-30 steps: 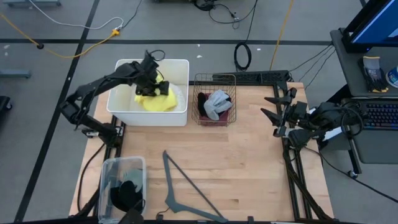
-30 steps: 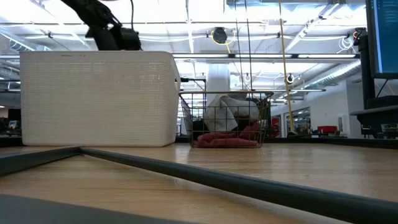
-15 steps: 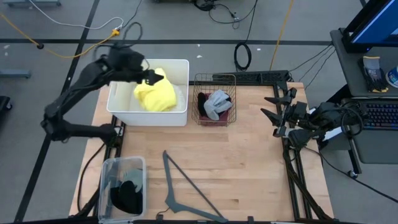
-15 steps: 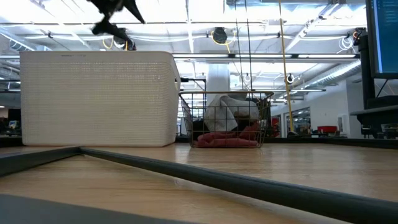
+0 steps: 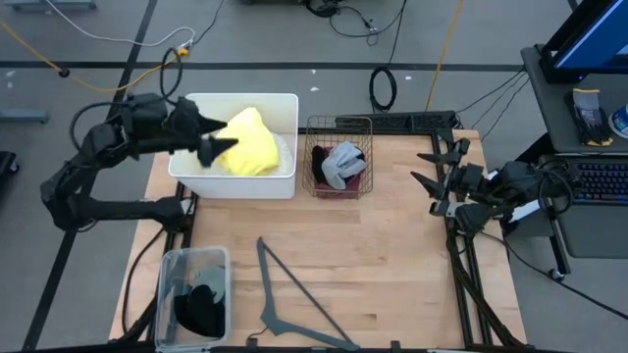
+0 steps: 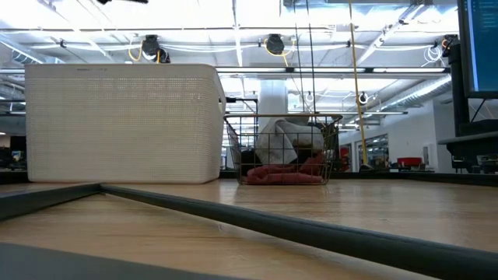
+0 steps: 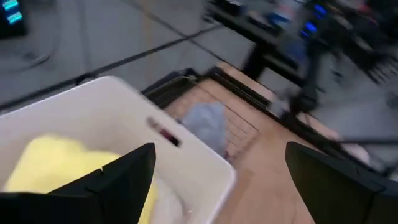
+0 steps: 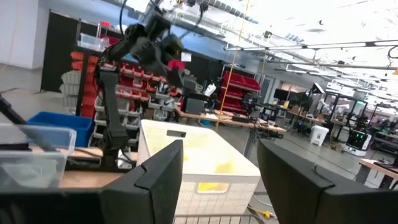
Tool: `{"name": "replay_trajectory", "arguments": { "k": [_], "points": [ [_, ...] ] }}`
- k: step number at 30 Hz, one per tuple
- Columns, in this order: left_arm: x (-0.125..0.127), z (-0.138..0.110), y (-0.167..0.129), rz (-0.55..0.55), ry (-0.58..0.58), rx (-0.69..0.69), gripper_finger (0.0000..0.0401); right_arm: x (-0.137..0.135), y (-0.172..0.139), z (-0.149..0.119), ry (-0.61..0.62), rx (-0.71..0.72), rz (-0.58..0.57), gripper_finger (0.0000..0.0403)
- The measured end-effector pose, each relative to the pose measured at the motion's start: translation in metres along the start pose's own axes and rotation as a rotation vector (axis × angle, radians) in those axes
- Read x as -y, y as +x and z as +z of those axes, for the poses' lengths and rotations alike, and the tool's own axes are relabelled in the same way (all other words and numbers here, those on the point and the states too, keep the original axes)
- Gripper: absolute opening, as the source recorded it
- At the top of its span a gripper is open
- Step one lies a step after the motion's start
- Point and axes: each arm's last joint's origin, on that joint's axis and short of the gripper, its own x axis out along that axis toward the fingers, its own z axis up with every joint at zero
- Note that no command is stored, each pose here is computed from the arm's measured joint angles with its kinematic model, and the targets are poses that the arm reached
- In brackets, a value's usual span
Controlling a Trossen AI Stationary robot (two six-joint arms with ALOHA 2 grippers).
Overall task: Pick & Place Cloths
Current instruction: Return to Home Position
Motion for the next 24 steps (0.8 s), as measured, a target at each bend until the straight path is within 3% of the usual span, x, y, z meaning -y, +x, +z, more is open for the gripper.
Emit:
{"name": "replay_trajectory", "arguments": {
  "k": [9, 15, 24],
  "points": [
    [0.026, -0.029, 0.01, -0.266, 0.238, 0.075, 0.0363, -0.003, 0.0, -0.008, 0.05, -0.069, 0.019, 0.0199],
    [0.026, -0.065, 0.014, -0.316, 0.242, 0.097, 0.0363, 0.002, -0.006, -0.017, 0.143, -0.169, -0.102, 0.0199],
    [0.012, -0.115, 0.008, -0.4, 0.237, 0.213, 0.0363, 0.019, -0.032, -0.025, 0.227, -0.206, -0.093, 0.0199]
  ]
}}
